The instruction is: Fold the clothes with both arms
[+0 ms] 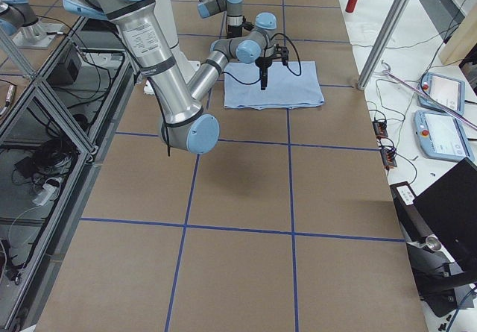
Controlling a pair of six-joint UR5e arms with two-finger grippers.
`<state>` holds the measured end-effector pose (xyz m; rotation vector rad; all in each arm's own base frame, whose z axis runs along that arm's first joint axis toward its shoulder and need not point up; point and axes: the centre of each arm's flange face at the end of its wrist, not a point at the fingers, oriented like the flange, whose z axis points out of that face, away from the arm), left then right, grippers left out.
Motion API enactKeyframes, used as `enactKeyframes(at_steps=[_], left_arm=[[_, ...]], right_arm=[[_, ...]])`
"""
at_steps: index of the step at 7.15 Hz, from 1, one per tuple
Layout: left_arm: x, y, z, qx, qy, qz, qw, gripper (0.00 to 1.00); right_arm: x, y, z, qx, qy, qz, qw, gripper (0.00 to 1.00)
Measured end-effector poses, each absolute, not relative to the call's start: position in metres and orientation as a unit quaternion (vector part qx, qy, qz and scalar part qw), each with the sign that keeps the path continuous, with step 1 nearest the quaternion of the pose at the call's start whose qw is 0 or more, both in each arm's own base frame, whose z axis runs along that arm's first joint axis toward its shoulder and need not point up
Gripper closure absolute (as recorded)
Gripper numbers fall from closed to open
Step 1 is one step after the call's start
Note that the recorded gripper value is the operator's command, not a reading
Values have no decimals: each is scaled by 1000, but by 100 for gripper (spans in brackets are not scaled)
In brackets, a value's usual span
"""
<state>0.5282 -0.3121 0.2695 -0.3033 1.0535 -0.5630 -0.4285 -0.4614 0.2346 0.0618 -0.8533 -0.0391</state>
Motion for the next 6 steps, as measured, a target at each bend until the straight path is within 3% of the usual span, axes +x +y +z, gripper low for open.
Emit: enactKeyframes(at_steps=[4,6], left_arm=[[554,-287,284,-141,464,-274,831,8],[560,-281,289,-140,456,-273,835,18]], right_arm=[[-436,-454,235,23,-415,-14,909,0],[-437,-454,234,23,-416,-14,909,0]])
